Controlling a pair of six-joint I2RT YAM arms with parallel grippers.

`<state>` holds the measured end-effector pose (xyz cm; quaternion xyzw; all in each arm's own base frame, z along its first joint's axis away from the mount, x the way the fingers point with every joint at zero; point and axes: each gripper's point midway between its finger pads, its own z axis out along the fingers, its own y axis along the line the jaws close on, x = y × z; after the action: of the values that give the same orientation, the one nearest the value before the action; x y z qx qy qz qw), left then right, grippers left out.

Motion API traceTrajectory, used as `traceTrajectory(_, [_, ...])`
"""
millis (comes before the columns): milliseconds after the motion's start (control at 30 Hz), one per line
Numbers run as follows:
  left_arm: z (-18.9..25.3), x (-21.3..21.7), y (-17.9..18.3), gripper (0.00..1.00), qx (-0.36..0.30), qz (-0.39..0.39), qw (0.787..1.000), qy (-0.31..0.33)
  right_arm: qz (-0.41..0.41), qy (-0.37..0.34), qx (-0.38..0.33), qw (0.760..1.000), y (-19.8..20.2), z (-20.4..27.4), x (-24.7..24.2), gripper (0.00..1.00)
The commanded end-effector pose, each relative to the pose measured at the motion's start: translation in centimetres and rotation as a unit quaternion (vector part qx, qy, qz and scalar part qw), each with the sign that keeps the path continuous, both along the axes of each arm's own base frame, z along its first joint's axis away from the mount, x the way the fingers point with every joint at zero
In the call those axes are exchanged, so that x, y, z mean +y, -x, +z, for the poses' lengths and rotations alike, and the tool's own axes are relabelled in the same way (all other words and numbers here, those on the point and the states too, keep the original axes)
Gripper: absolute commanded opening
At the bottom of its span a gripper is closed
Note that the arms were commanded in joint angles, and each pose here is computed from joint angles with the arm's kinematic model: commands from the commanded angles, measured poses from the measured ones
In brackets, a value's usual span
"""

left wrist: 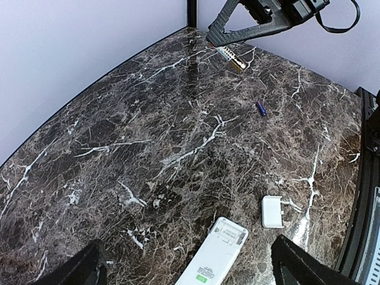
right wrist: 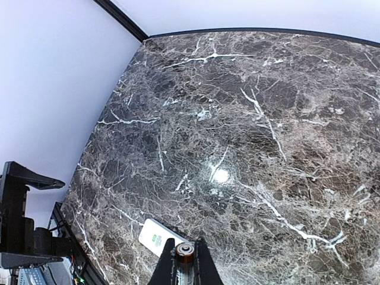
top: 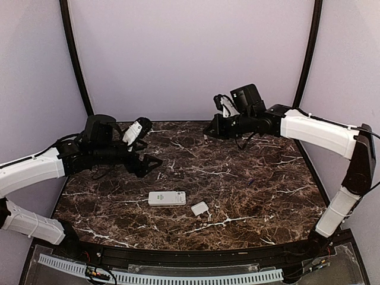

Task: Load the batteries into the remote control
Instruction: Move the remote control without batteries to the center of the board.

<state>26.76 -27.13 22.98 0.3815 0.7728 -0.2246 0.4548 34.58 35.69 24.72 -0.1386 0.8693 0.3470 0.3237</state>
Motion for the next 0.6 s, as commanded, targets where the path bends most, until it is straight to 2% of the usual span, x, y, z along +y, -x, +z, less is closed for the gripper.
traceTrajectory(0, [-0.2,-0.3,0.2,0.96,0.003,-0.005,1.0,0.003,-0.038,0.023,0.031,0.999,-0.4,-1.2,-1.5,0.0])
traceTrajectory(200, [-0.9,0.1,-0.4,0.95,0.011,0.011,1.0,-0.019,-0.073,0.104,0.128,0.984,3.0,-8.0,-4.3,0.0])
traceTrajectory(400, [-1.3,0.2,-0.6,0.96,0.016,0.016,0.999,-0.028,-0.104,0.242,0.211,0.941,7.8,-15.4,-8.1,0.0])
traceTrajectory(567, [-1.7,0.2,-0.7,0.95,0.022,0.017,0.999,-0.034,-0.086,0.279,0.25,0.923,10.7,-19.0,-8.2,0.0])
